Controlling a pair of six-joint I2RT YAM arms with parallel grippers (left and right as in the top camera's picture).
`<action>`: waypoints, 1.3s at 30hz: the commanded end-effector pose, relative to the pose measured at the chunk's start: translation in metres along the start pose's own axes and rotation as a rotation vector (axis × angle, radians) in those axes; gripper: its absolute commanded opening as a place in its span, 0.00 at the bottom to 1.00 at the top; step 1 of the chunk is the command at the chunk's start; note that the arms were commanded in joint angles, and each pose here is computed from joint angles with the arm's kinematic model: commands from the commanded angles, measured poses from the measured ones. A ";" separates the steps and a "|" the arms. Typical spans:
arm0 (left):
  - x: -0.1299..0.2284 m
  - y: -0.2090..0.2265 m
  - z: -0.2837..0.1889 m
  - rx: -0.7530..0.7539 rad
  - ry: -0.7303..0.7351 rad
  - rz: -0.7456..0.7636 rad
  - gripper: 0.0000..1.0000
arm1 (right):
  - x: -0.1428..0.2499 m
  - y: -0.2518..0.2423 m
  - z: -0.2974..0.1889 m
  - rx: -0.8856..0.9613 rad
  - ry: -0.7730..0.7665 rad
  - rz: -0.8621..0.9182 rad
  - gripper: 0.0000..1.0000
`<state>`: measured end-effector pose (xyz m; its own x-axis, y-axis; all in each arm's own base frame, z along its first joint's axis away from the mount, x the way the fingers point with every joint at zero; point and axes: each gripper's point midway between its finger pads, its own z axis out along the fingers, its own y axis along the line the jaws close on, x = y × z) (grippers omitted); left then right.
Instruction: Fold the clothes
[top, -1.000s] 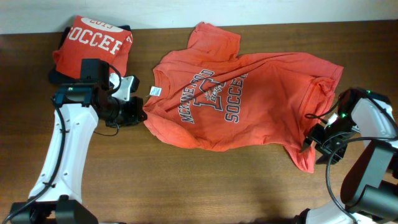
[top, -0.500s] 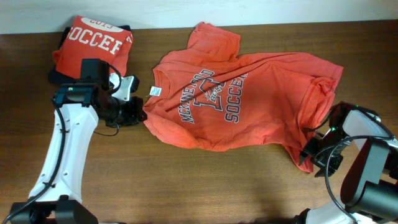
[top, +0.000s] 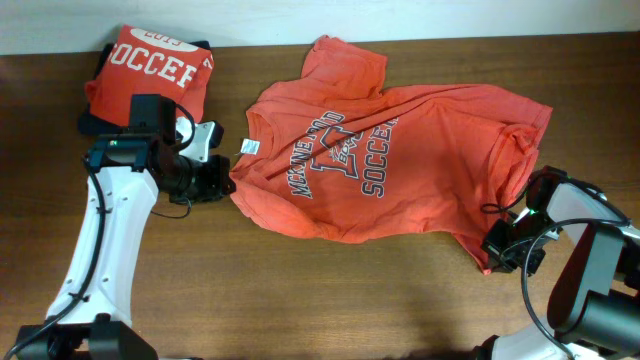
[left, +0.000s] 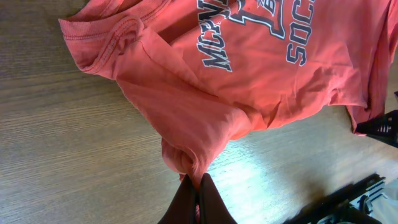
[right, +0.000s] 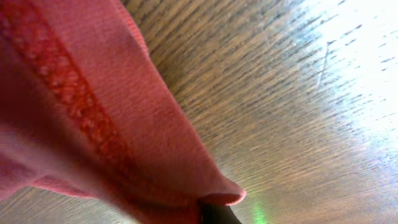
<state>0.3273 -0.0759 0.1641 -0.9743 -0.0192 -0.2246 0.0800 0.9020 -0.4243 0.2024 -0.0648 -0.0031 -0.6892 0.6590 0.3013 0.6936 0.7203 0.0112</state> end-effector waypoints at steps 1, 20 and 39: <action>-0.008 -0.003 -0.010 -0.006 -0.047 0.009 0.00 | -0.001 -0.002 -0.013 0.017 -0.005 0.007 0.04; -0.027 0.056 -0.051 -0.182 -0.152 -0.169 0.00 | -0.047 -0.023 -0.135 0.173 -0.255 0.043 0.04; 0.032 0.064 -0.029 -0.182 0.061 -0.316 0.00 | -0.009 -0.043 -0.078 0.217 -0.069 0.091 0.04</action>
<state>0.3094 -0.0049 0.1650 -0.9611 -0.2554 -0.1051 -0.2127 0.9272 -0.3085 0.2066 -0.1168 0.0719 -0.6718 0.7065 0.2226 0.6838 0.7071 -0.1802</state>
